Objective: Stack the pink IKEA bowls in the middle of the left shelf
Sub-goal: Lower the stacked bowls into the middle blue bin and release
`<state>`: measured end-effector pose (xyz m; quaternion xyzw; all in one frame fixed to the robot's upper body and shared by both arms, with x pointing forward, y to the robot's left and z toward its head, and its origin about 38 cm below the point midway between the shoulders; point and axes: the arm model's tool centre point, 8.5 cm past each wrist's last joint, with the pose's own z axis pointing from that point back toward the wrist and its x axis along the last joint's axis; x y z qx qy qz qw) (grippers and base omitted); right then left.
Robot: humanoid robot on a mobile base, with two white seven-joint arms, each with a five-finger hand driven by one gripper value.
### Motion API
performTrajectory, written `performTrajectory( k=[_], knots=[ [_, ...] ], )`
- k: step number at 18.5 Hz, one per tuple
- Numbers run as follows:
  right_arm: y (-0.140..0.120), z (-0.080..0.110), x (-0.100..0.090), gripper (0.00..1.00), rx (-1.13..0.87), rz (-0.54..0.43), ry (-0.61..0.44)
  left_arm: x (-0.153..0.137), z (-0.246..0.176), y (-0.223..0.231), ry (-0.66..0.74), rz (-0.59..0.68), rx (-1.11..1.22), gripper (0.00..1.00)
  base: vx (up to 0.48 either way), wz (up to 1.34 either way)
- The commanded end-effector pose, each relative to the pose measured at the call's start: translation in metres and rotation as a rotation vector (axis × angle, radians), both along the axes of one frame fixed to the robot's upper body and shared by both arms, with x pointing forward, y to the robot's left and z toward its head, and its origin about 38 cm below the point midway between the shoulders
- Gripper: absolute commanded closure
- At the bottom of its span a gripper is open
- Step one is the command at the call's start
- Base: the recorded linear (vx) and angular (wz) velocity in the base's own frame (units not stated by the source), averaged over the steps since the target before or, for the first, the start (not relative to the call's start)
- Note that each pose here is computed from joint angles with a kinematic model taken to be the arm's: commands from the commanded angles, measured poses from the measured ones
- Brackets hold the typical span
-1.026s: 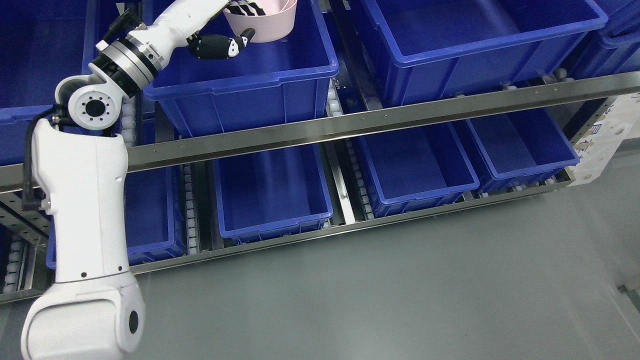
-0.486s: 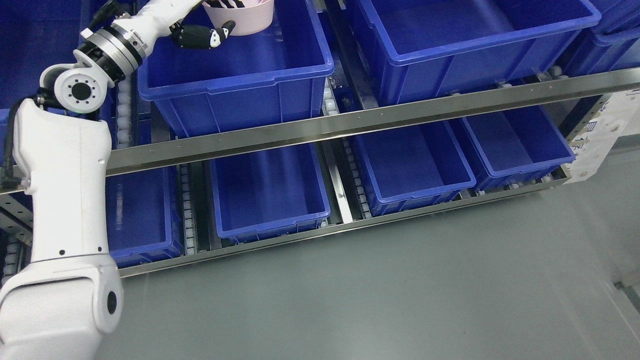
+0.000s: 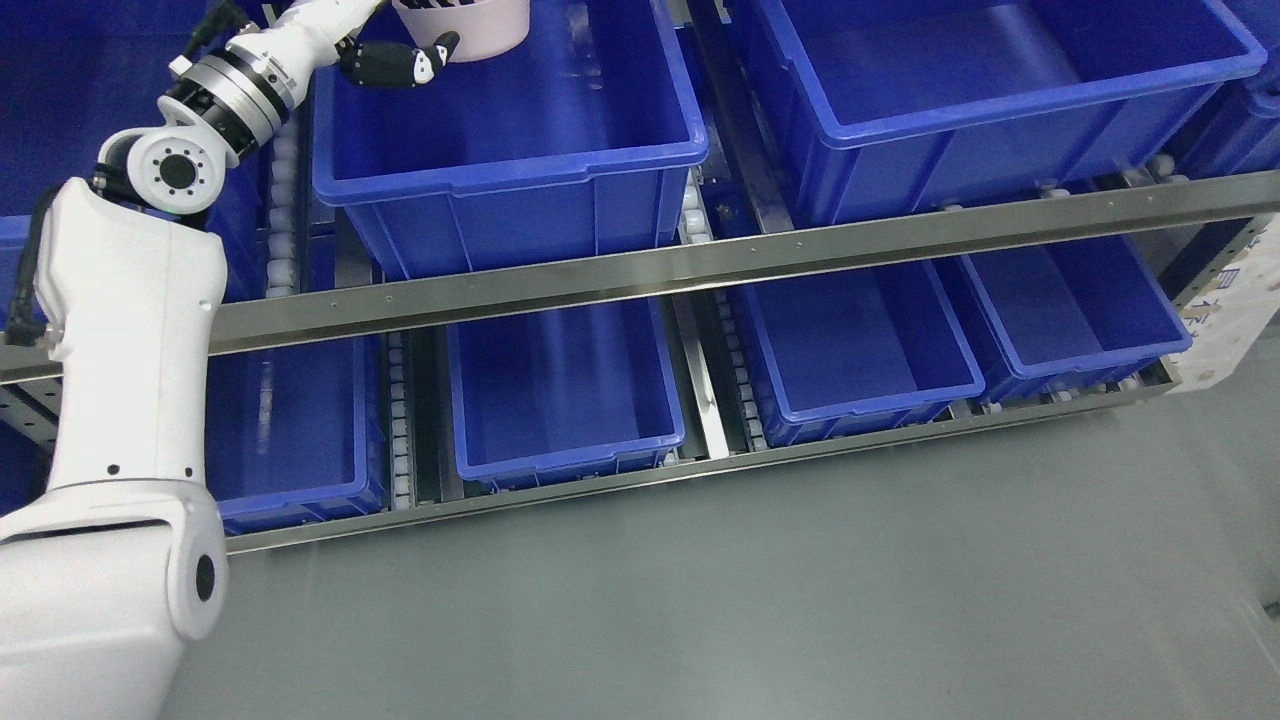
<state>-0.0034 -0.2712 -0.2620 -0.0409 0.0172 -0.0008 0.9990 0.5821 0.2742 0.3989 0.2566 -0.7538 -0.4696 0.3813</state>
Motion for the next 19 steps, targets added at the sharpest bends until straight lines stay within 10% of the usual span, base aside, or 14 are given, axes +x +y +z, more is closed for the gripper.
performTrajectory(
  k=[1,12,19],
  knots=[
    [-0.011,0.001,-0.007,0.0,-0.017,-0.011,-0.005,0.018,-0.05,0.002,0.17,0.008,-0.001,0.95,0.026,0.11],
    [-0.011,0.001,-0.007,0.0,-0.017,-0.01,-0.005,0.025,-0.049,-0.026,0.191,-0.031,0.014,0.9,-0.002,0.0],
    [-0.011,0.001,-0.007,0.0,-0.017,-0.01,-0.005,0.028,-0.047,-0.02,0.189,0.025,-0.024,0.58,0.0,0.0]
  ],
)
